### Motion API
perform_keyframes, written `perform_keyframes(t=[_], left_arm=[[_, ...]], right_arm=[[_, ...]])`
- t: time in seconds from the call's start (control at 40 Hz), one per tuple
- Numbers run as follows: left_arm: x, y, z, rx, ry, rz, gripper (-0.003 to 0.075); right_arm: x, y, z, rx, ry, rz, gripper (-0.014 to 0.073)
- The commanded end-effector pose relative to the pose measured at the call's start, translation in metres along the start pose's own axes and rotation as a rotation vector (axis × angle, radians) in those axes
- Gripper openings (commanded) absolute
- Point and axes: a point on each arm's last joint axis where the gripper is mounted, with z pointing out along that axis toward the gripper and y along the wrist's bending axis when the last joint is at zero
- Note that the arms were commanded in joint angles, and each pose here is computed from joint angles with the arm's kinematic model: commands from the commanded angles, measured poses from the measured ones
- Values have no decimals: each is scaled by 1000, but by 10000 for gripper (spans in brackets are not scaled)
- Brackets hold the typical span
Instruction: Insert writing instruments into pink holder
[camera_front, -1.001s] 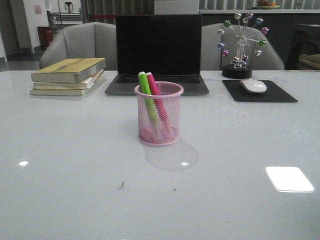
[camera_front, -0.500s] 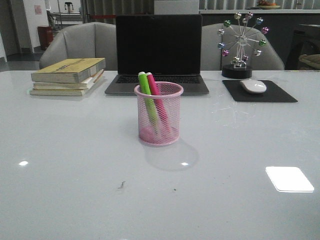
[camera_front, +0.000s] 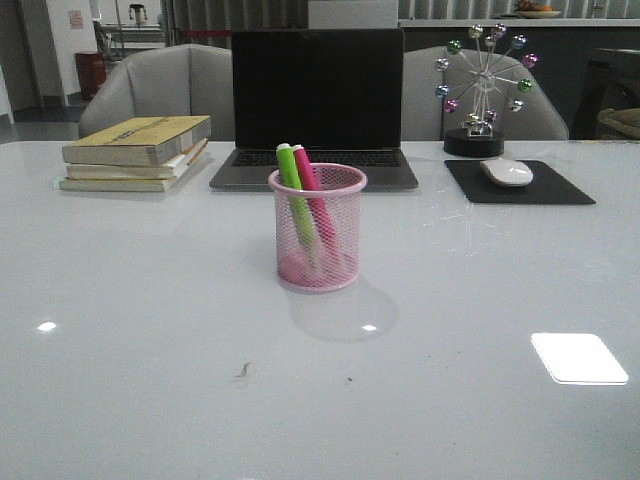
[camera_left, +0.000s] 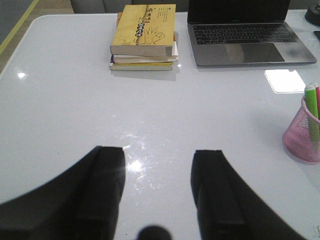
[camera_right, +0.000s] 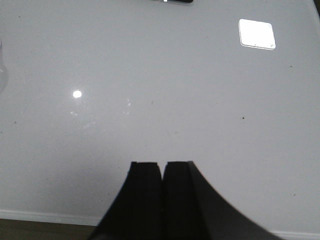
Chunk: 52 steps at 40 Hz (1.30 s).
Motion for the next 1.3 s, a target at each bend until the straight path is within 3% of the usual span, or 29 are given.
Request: perform_keyframes(t=[0.0, 0.23, 0.5, 0.65, 0.83, 1.03, 1.28], left_arm=[[-15, 0, -6, -7, -104, -2, 375], [-15, 0, -6, -7, -104, -2, 375], [-15, 0, -6, -7, -104, -2, 375], [-15, 0, -6, -7, -104, -2, 375], [-15, 0, -6, -7, -104, -2, 375], [-15, 0, -6, -7, -104, -2, 375], [-15, 0, -6, -7, -104, -2, 374]], right_arm=[[-13, -2, -6, 20, -99, -4, 20], [-14, -2, -6, 16, -108, 1, 20], [-45, -4, -19, 44, -489, 5, 20], [-49, -4, -31, 39, -606, 27, 20], [-22, 0, -41, 10, -660, 71, 20], [26, 4, -24, -7, -660, 102, 20], [64, 7, -2, -6, -666, 114, 20]])
